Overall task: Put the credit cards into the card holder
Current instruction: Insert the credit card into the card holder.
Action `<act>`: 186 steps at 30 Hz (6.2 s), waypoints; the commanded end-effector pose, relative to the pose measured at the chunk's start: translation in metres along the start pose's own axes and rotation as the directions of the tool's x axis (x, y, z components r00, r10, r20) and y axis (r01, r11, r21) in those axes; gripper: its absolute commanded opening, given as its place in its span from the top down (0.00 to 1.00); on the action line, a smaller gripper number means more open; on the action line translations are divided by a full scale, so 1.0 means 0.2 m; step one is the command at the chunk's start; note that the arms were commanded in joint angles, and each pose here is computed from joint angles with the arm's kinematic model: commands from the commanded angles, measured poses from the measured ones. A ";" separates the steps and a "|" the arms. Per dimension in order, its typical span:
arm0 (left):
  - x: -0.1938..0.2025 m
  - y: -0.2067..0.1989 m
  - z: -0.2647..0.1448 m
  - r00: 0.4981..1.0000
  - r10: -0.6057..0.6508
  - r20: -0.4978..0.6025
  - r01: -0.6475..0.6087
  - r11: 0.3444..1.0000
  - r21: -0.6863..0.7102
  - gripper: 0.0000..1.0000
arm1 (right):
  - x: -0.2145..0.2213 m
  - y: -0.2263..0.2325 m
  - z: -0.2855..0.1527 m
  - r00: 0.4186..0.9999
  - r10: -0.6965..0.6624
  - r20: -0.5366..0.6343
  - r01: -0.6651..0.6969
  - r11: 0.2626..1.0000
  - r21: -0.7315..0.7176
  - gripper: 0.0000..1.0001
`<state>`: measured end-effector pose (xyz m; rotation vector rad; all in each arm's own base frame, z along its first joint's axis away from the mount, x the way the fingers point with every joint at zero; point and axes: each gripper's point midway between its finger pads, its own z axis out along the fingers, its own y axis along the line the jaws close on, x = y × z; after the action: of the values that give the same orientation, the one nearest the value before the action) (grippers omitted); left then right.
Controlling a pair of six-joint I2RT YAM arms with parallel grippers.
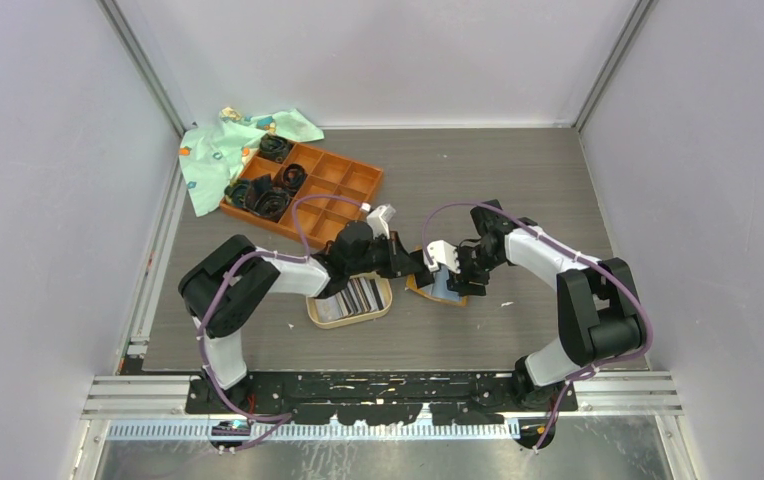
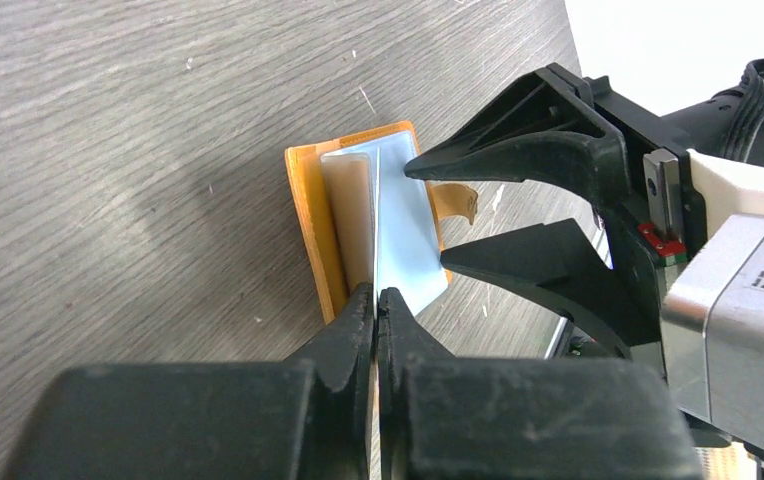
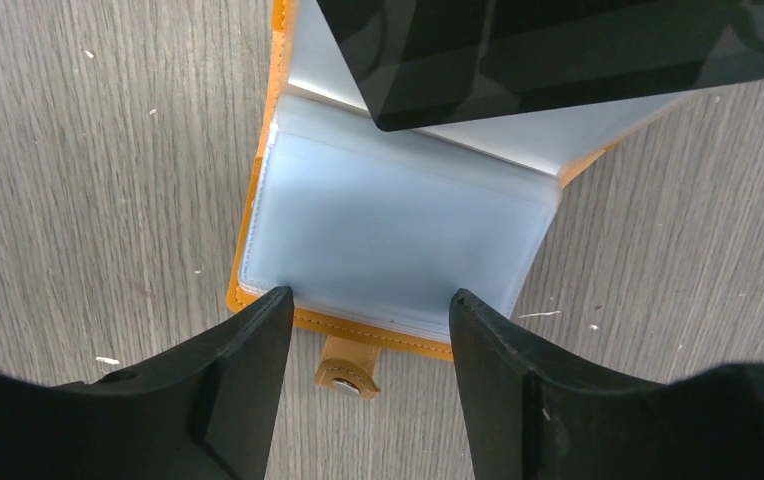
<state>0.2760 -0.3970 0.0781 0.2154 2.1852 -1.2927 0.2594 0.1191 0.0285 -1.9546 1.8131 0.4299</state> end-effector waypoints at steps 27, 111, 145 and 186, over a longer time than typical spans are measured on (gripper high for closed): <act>-0.05 -0.17 0.00 0.957 0.274 0.095 -0.276 0.961 0.007 1.00 | -0.20 -0.33 -0.10 0.810 0.525 0.261 -0.539 0.842 -0.022 0.76; -0.03 -0.06 0.05 0.995 0.103 -0.011 -0.103 0.994 -0.031 1.00 | 0.11 -0.21 -0.19 0.983 0.170 -0.064 -0.143 0.941 0.305 0.77; -0.06 -0.07 0.13 0.995 -0.062 0.081 0.059 0.997 0.043 1.00 | 0.14 -0.14 -0.07 0.905 0.421 -0.068 -0.411 0.903 0.128 0.60; 0.15 0.12 0.17 0.963 -0.266 -0.039 0.258 0.956 -0.143 1.00 | 0.16 -0.11 -0.04 0.893 0.440 -0.093 -0.432 0.897 0.090 0.63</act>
<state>0.2810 -0.4186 0.0509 -0.0895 2.3252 -1.3248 0.2833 0.0948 0.0280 -1.5255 2.2815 0.4206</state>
